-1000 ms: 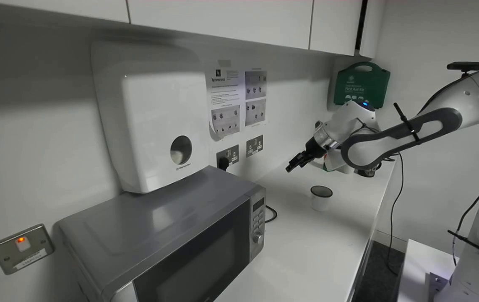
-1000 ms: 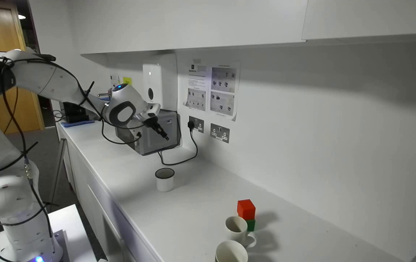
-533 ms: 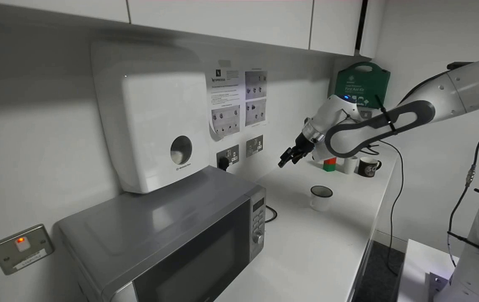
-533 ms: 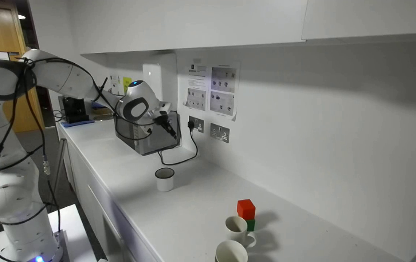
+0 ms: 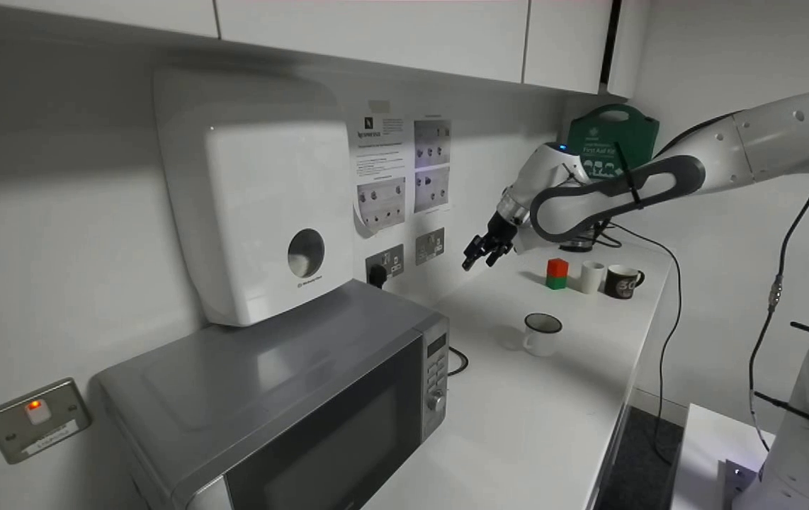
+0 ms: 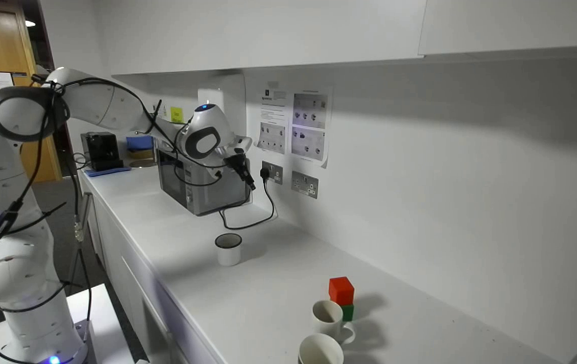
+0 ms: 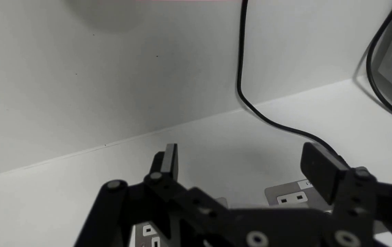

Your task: Flip the switch on the socket

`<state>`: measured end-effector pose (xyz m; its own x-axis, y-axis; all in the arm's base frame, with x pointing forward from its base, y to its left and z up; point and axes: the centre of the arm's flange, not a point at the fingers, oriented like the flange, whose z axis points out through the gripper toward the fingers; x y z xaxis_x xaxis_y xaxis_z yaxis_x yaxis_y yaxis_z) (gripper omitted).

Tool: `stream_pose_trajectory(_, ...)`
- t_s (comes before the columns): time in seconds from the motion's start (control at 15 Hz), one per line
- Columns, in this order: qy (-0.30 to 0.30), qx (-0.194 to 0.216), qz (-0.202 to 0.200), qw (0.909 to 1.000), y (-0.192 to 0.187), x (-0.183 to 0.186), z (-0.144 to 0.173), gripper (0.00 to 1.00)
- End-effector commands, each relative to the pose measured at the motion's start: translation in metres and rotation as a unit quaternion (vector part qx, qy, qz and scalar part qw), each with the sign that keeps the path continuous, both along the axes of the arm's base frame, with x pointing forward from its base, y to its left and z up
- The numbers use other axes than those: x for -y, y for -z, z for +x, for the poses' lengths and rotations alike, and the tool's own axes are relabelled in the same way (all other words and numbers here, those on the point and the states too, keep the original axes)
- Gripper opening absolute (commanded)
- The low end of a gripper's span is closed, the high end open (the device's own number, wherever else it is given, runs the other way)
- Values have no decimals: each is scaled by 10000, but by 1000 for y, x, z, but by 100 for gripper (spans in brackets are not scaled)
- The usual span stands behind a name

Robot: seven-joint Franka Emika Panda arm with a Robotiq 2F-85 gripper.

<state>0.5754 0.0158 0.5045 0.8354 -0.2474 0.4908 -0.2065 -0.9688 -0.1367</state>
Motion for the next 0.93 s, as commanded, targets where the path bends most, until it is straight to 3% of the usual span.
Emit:
stream_pose_trajectory(0.0, 13, -304, 149, 9994, -12, 2, 17, 67)
stream_pose_trajectory(0.07, 27, -162, 49, 9999, -2, 2, 5, 83)
stream_pose_trajectory(0.2, 22, -245, 80, 9997, -4, 0, 7, 69)
stream_pose_trajectory(0.27, 18, -247, 84, 9997, -4, 0, 8, 67)
stream_pose_trajectory(0.87, 16, -262, 86, 9996, -2, 0, 8, 67)
